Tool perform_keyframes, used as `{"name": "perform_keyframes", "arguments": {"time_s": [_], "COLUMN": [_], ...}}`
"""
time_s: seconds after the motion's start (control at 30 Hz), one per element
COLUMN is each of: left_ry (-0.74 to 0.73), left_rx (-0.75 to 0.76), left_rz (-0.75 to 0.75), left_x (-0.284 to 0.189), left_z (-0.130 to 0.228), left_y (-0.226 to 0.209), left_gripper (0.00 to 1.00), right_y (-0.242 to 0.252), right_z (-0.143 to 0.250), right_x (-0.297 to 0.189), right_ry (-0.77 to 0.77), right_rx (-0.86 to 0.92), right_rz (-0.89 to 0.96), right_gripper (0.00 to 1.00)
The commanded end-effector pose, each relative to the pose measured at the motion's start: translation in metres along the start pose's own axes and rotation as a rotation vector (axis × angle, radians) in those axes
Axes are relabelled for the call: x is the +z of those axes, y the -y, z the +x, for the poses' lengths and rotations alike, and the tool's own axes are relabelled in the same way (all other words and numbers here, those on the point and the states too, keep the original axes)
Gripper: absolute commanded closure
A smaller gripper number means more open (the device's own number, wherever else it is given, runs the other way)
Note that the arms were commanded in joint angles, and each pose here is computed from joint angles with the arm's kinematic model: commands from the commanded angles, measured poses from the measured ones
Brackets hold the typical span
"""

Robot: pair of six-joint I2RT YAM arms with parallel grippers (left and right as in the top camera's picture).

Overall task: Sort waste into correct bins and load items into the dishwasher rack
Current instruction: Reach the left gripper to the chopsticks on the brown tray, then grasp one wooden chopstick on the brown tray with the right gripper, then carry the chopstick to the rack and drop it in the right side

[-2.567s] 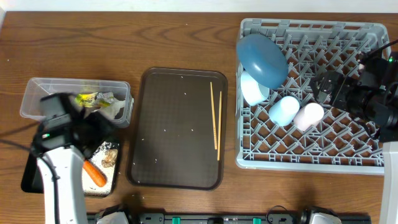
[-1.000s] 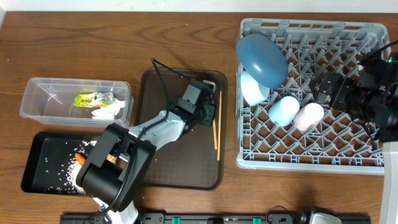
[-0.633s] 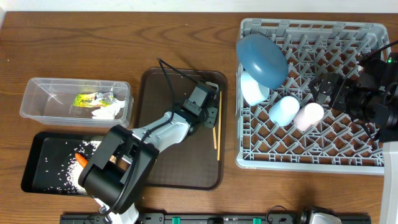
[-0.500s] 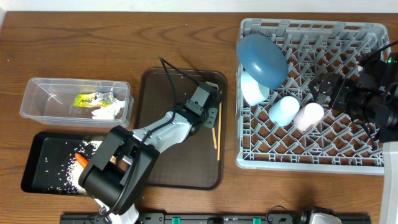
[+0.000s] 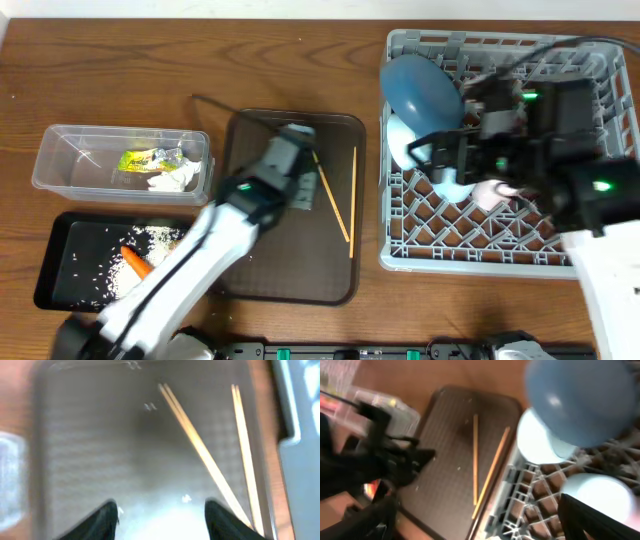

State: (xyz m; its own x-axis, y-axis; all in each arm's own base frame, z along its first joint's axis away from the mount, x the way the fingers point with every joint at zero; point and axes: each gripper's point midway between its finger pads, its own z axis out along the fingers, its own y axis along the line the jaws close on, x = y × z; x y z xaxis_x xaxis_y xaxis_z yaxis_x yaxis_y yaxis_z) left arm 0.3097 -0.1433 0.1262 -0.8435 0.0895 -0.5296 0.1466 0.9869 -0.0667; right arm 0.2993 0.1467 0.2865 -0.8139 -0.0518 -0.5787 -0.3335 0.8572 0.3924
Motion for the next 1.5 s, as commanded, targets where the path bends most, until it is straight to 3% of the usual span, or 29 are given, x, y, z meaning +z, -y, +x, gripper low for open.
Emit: {"name": "perform_keyframes", "arguments": {"time_s": [0.0,0.13,0.3,0.43,0.6,0.8,0.93,0.97,1.2,1.47], "left_ry": [0.048,0.086,0.146,0.153,0.106,0.079,0.068,0.065,0.055,0.055], "left_rx": [-0.202,-0.384,-0.485,-0.505,-0.497,-0.496,-0.496,-0.496,-0.496,-0.496], "left_rz": [-0.058,-0.127,-0.173,-0.179,-0.191,-0.199,-0.201,-0.202,-0.204,-0.204], "left_x": [-0.036,-0.077,-0.111,-0.123,-0.12,-0.114,-0.112,-0.111,-0.108,-0.108], "left_z": [-0.006,0.006,0.017,0.026,0.036,0.038,0.039,0.039,0.039,0.039], "left_y": [-0.039,-0.087,-0.118,-0.123,-0.123,-0.124,-0.124,-0.124,-0.124,-0.124], "left_gripper": [0.43,0.43,0.36,0.27,0.03,0.02,0.02,0.02,0.02,0.02], "right_y": [-0.008,-0.021,-0.03,-0.016,-0.003,-0.001,0.001,0.001,-0.012,-0.03], "right_z": [0.007,0.025,0.054,0.079,0.108,0.142,0.151,0.15,0.113,0.03], "right_x": [0.033,0.091,0.169,0.221,0.265,0.294,0.3,0.3,0.274,0.17], "right_ry": [-0.06,-0.163,-0.291,-0.374,-0.453,-0.529,-0.551,-0.548,-0.469,-0.226], "right_rx": [-0.008,-0.001,-0.018,0.036,0.043,-0.004,-0.007,-0.006,-0.007,-0.047], "right_rz": [0.074,0.138,0.153,0.199,0.215,0.227,0.233,0.233,0.214,0.14], "right_gripper": [0.09,0.21,0.34,0.44,0.57,0.67,0.96,0.99,0.99,0.99]}}
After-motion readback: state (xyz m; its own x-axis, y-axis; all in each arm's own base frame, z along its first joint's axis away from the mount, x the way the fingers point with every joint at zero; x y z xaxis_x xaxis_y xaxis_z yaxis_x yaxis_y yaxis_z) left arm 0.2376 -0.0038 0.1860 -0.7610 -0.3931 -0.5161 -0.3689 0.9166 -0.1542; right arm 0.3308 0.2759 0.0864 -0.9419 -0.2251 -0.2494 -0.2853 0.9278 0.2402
